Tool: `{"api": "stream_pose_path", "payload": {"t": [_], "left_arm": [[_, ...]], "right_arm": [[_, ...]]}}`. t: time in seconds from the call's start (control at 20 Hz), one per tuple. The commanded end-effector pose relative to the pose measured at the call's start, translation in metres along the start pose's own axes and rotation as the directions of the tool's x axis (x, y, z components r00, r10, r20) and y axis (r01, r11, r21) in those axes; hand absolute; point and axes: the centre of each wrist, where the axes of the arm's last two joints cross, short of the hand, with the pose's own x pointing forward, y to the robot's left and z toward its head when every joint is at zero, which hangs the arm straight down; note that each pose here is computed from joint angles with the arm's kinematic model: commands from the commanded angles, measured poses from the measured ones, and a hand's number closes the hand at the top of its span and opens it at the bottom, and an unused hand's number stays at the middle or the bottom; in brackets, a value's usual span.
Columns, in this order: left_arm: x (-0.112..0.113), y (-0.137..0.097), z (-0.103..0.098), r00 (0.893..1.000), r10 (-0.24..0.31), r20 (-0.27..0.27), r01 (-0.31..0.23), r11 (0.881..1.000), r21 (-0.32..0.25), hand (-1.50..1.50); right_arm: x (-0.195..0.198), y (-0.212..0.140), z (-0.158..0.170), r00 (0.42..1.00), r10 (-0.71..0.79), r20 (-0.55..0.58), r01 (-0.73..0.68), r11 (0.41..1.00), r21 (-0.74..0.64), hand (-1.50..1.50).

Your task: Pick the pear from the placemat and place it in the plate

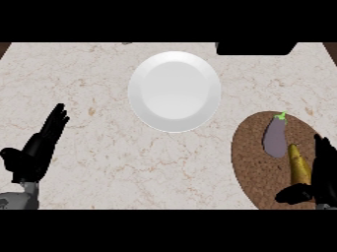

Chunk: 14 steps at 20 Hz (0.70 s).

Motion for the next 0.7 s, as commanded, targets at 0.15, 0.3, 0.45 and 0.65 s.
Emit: {"api": "stream_pose_path", "payload": {"t": [0.15,0.3,0.45,0.65], "left_arm": [[0.0,-0.006,0.005,1.0,-0.023,0.005,0.023,1.0,0.007,0.0],[-0.005,-0.019,0.001,1.0,-0.002,0.015,0.002,1.0,0.003,0.0],[0.014,0.004,0.005,1.0,0.006,-0.012,-0.007,1.0,-0.011,0.0],[0.009,-0.02,0.017,1.0,-0.01,0.009,0.01,1.0,0.016,0.0]], "right_arm": [[-0.02,0.024,-0.017,0.995,0.044,0.087,-0.051,0.995,0.084,1.5],[-0.007,0.012,-0.013,0.995,0.018,0.095,-0.025,0.997,0.074,1.5],[-0.018,0.015,-0.022,0.992,0.042,0.116,-0.047,0.998,0.043,1.5],[0.0,0.034,0.015,0.992,-0.009,0.126,0.014,0.999,-0.043,1.5]]}}
